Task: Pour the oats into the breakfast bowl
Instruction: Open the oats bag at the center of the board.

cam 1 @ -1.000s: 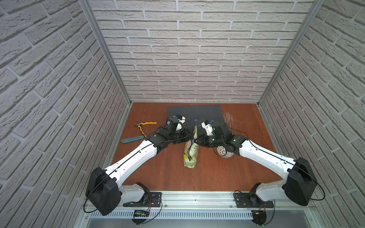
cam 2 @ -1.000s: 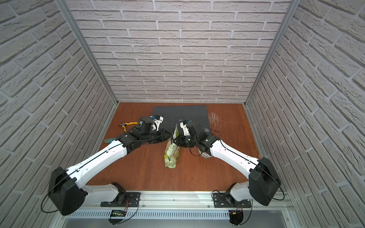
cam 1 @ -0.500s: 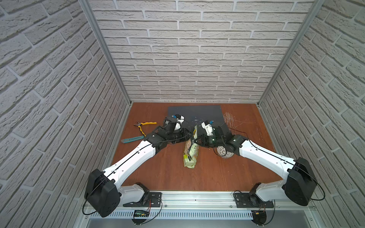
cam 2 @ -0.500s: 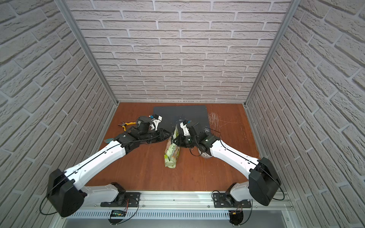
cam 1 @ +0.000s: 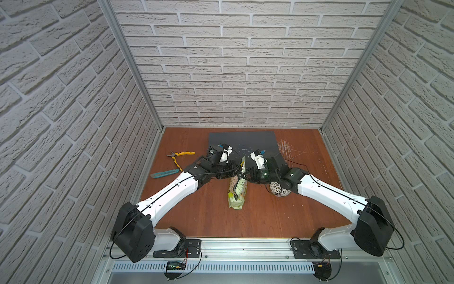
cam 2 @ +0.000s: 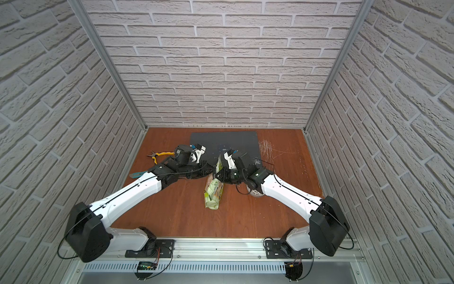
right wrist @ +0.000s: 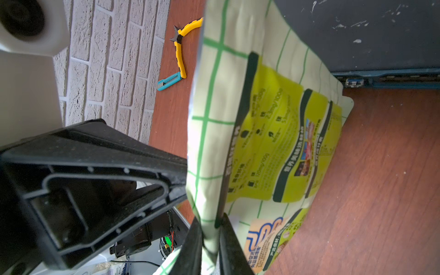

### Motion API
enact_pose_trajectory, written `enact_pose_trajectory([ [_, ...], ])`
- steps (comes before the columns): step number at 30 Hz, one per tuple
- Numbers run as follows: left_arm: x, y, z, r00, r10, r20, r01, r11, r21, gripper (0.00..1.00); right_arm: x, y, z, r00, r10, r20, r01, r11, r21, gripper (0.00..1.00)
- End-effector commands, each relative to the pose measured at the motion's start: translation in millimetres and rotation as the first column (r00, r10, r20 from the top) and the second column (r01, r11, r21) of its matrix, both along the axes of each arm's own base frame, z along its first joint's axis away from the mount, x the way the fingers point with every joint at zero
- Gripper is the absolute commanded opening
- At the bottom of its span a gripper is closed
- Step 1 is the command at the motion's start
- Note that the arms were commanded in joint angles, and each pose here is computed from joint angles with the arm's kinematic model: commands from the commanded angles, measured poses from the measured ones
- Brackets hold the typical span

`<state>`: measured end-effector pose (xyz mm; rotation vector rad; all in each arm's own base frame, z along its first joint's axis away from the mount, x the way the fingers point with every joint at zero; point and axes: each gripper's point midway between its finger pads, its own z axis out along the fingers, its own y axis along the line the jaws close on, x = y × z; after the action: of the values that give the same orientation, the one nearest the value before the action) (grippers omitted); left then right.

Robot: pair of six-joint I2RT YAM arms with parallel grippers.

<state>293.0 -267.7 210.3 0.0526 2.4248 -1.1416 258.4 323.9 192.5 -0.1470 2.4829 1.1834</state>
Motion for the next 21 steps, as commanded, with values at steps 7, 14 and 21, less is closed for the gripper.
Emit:
enact_pose_trajectory([
  [7,3,-10,19,0.997,-0.038,0.066,0.041,0.998,-0.053,0.15,-5,1,1,1.000,0.024,0.001,-0.024,1.000,-0.011,0.18],
  [14,3,-12,16,0.997,-0.043,0.062,0.046,0.998,-0.048,0.15,-6,2,1,1.000,0.030,0.002,-0.030,1.000,-0.009,0.17],
  [21,3,-20,13,0.996,-0.066,0.056,0.069,0.996,-0.057,0.15,-6,3,3,0.999,0.036,0.004,-0.036,0.999,-0.002,0.18],
])
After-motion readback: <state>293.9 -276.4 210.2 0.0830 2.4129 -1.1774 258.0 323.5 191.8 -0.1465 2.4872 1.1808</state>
